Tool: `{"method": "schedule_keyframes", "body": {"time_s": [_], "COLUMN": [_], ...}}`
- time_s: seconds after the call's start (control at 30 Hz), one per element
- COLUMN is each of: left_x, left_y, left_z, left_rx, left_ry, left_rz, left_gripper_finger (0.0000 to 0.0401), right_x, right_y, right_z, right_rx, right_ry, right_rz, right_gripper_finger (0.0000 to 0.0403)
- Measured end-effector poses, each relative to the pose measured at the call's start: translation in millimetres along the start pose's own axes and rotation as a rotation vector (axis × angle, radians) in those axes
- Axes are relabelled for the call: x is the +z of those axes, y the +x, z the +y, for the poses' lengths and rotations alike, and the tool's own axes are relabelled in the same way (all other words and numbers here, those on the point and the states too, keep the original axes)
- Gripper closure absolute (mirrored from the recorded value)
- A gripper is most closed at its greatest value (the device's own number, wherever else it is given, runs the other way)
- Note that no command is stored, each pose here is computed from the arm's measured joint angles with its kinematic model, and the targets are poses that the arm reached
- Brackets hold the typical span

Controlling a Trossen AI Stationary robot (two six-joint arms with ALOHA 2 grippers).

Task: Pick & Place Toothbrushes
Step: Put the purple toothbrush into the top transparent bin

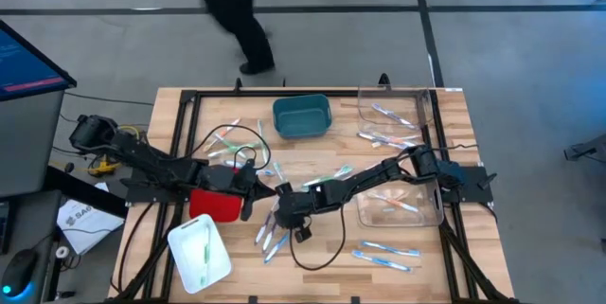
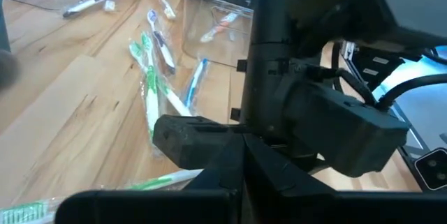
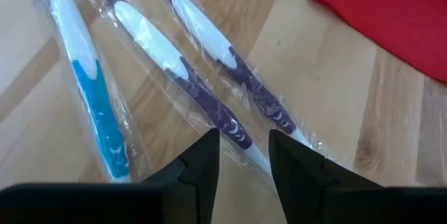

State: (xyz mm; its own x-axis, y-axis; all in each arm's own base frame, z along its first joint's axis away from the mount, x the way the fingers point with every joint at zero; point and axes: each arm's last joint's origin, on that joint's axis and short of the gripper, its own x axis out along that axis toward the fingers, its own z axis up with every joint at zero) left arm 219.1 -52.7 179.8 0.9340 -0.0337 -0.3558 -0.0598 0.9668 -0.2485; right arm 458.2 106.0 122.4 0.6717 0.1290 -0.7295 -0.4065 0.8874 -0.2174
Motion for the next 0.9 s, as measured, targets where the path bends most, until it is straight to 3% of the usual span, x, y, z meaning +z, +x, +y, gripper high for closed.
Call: {"method": "schedule_keyframes", "body": {"time_s": [0.3, 0.7, 0.8, 0.9], "left_x": [-0.1, -0.4, -6.3, -8.9], "left_y": [0.0, -0.1, -0.5, -0.2], "left_z": [-0.2, -0.6, -1.8, -0.5], "left_rx": [-0.001, -0.015, -0.099, -0.074], "left_ry": [0.002, 0.001, 0.011, -0.004], "left_rz": [0.000, 0.007, 0.095, 0.181], "left_gripper_finger": [0.0400, 0.0400, 0.0400, 0.0400], "right_x": [0.3, 1.6, 1.7, 1.7], "right_y": [0.0, 0.0, 0.0, 0.0], "right_z": [2.2, 2.2, 2.1, 2.1], "right_rx": [0.004, 0.001, 0.001, 0.001], "right_ry": [0.005, 0.023, 0.042, 0.057], "right_rz": [0.002, -0.011, -0.012, -0.012], "right_gripper_finger": [0.0277, 0.0233, 0.0226, 0.0220]}}
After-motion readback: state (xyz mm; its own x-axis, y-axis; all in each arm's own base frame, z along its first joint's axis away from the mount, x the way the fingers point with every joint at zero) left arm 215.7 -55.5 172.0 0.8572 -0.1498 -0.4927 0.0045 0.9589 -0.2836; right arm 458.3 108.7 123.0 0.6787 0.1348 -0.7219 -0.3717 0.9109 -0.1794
